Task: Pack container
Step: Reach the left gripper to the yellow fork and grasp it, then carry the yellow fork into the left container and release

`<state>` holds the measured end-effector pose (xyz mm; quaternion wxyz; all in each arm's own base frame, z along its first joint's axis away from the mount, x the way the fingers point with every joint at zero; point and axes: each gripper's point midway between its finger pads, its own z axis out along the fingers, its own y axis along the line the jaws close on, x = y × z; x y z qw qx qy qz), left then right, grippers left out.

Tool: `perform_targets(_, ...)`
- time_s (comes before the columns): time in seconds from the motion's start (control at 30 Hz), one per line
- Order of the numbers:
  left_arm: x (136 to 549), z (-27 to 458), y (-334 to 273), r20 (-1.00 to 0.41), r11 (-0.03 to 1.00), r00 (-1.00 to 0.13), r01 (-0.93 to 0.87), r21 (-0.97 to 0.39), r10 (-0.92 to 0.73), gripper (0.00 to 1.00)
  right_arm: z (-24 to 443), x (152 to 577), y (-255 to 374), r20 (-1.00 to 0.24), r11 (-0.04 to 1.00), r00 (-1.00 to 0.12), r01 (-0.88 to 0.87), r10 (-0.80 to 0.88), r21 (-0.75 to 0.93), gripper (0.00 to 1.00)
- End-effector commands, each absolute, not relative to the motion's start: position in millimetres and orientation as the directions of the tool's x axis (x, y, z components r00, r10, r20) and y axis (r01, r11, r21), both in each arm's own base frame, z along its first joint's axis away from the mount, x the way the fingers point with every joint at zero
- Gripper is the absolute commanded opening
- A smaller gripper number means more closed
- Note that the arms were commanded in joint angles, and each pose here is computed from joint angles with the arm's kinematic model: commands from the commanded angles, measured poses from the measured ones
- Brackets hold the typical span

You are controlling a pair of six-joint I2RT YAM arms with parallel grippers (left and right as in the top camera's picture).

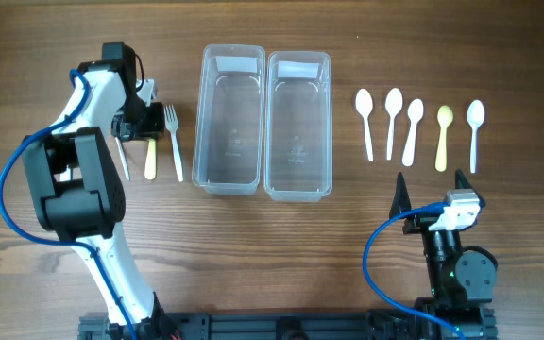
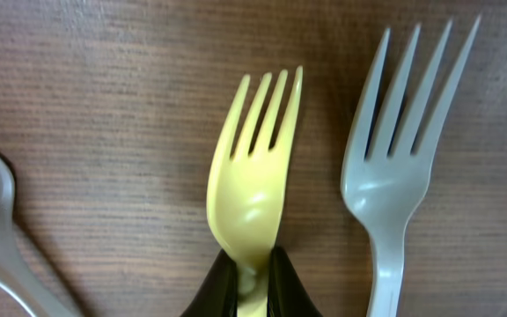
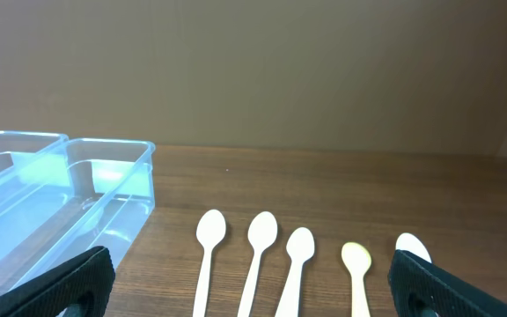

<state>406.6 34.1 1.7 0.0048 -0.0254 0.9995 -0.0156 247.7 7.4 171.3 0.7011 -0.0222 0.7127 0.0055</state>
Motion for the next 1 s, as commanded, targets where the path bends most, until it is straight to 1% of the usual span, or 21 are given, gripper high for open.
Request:
perform_targets(0.0,410,23,36,-0.022,0.997,-0.998,-0.066,-0.027,-0.067,0.04,173,247,9,-1.0,0.998,-0.008,-0.052,-0.026,-0.025,1.0)
perform_targets(0.07,425,58,37,-0.095,0.995,-0.991,-0.095,-0.028,-0.097,0.04,173,247,9,-1.0,0.998,-0.008,-0.052,-0.026,-0.026,1.0)
perform_targets(0.1,434,88,37,-0.149,0.993,-0.982,-0.117,-0.032,-0.12,0.04,173,247,9,-1.0,0.998,-0.008,-0.052,-0.026,-0.026,1.0)
perform_targets(0.13,438,107,35,-0.178,0.992,-0.976,-0.121,-0.039,-0.126,0.04,173,247,9,-1.0,0.998,-0.008,-0.052,-0.026,-0.025,1.0)
perform_targets(0.27,438,161,22,-0.241,0.992,-0.962,-0.116,-0.052,-0.126,0.04,173,247,9,-1.0,0.998,-0.008,-0.052,-0.026,-0.026,1.0)
perform_targets(0.37,436,200,-25,-0.29,0.983,-0.952,-0.048,-0.179,-0.099,0.04,173,247,9,-1.0,0.998,-0.008,-0.052,-0.026,-0.025,1.0)
perform_targets(0.43,435,210,-55,-0.304,0.971,-0.948,-0.024,-0.238,-0.098,0.04,173,247,9,-1.0,0.998,-0.008,-0.052,-0.026,-0.026,1.0)
perform_targets(0.47,432,211,-76,-0.298,0.965,-0.951,-0.002,-0.261,-0.082,0.04,173,247,9,-1.0,0.998,-0.008,-0.052,-0.026,-0.025,1.0)
perform_targets(0.6,421,201,-129,-0.261,0.961,-0.965,0.054,-0.271,-0.019,0.04,173,247,9,-1.0,0.998,-0.008,-0.052,-0.026,-0.026,1.0)
perform_targets(0.7,414,181,-158,-0.211,0.962,-0.977,0.081,-0.261,0.025,0.04,173,247,9,-1.0,0.998,-0.008,-0.052,-0.026,-0.026,1.0)
perform_targets(0.87,418,126,-159,-0.124,0.988,-0.99,0.083,-0.13,0.066,0.04,173,247,9,-1.0,0.998,-0.008,-0.052,-0.026,-0.026,1.0)
perform_targets(0.97,423,97,-157,-0.075,0.991,-0.995,0.072,-0.11,0.064,0.04,173,247,9,-1.0,0.998,-0.008,-0.052,-0.026,-0.026,1.0)
